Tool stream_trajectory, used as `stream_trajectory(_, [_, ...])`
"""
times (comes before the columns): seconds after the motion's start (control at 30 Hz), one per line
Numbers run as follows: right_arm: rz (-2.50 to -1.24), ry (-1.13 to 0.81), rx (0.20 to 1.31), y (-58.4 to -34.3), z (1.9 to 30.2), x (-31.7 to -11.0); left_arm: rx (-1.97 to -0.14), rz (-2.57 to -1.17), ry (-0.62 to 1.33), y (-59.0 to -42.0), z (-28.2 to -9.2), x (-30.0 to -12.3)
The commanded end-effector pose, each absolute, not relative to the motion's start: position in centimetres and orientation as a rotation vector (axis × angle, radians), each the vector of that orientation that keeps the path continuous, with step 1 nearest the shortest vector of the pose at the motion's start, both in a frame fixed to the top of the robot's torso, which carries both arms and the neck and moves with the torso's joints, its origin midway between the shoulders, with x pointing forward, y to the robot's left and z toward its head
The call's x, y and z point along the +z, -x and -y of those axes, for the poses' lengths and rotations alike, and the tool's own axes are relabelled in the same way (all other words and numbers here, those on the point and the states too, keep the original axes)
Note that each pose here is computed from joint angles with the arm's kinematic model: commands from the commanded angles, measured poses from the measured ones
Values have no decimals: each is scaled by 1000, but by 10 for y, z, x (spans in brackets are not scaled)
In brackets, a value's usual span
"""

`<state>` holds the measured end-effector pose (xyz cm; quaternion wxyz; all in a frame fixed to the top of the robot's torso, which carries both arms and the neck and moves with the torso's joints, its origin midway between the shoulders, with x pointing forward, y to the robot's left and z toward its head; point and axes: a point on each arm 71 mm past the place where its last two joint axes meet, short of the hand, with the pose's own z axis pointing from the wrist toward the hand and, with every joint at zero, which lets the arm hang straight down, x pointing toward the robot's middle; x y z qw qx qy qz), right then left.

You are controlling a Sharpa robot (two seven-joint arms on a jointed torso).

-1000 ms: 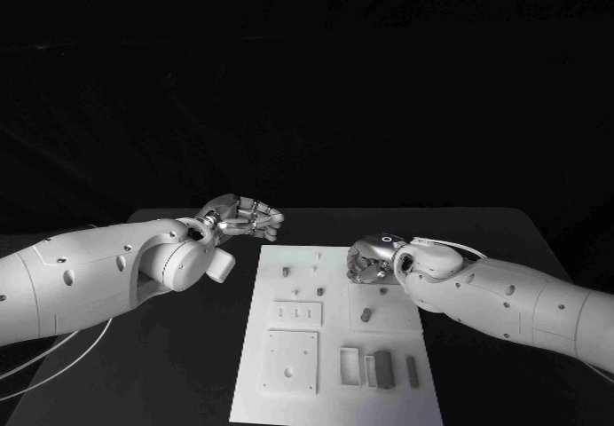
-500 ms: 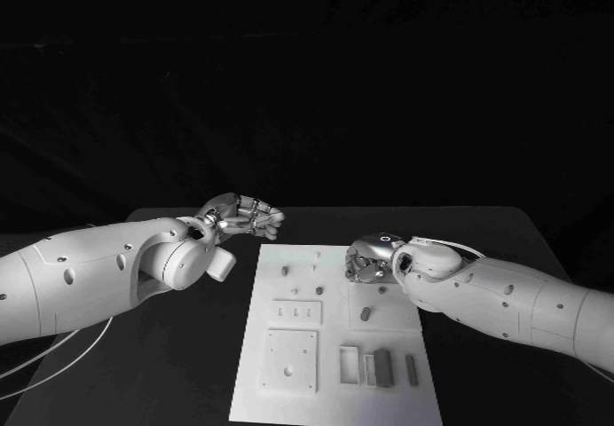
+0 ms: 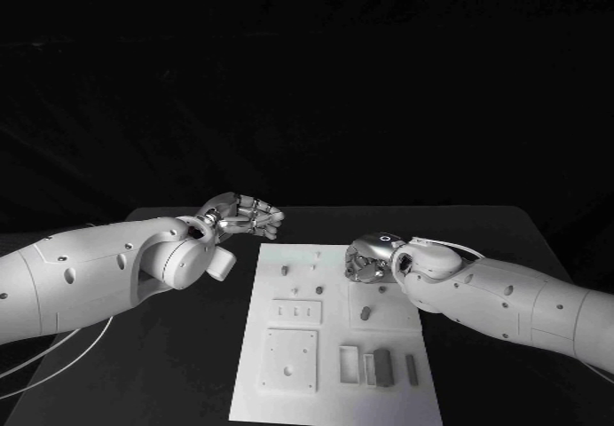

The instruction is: Assemble the parts on the task board

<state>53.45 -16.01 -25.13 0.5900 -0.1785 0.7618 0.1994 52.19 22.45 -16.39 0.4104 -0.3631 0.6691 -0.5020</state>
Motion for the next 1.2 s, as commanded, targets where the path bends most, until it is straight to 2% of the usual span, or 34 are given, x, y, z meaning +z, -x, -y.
stream_trajectory(0.03, [-1751,414,450,-534,160,-251,-1271,-1676,914,-522,-225,-162])
stream_trajectory(0.7, [-1678,404,428,-530,155,-238,-1254,-1661,922,-523,-232,-162])
stream_trajectory(1.2, [-1635,424,418,-537,133,-228,-1252,-1660,921,-524,-231,-162])
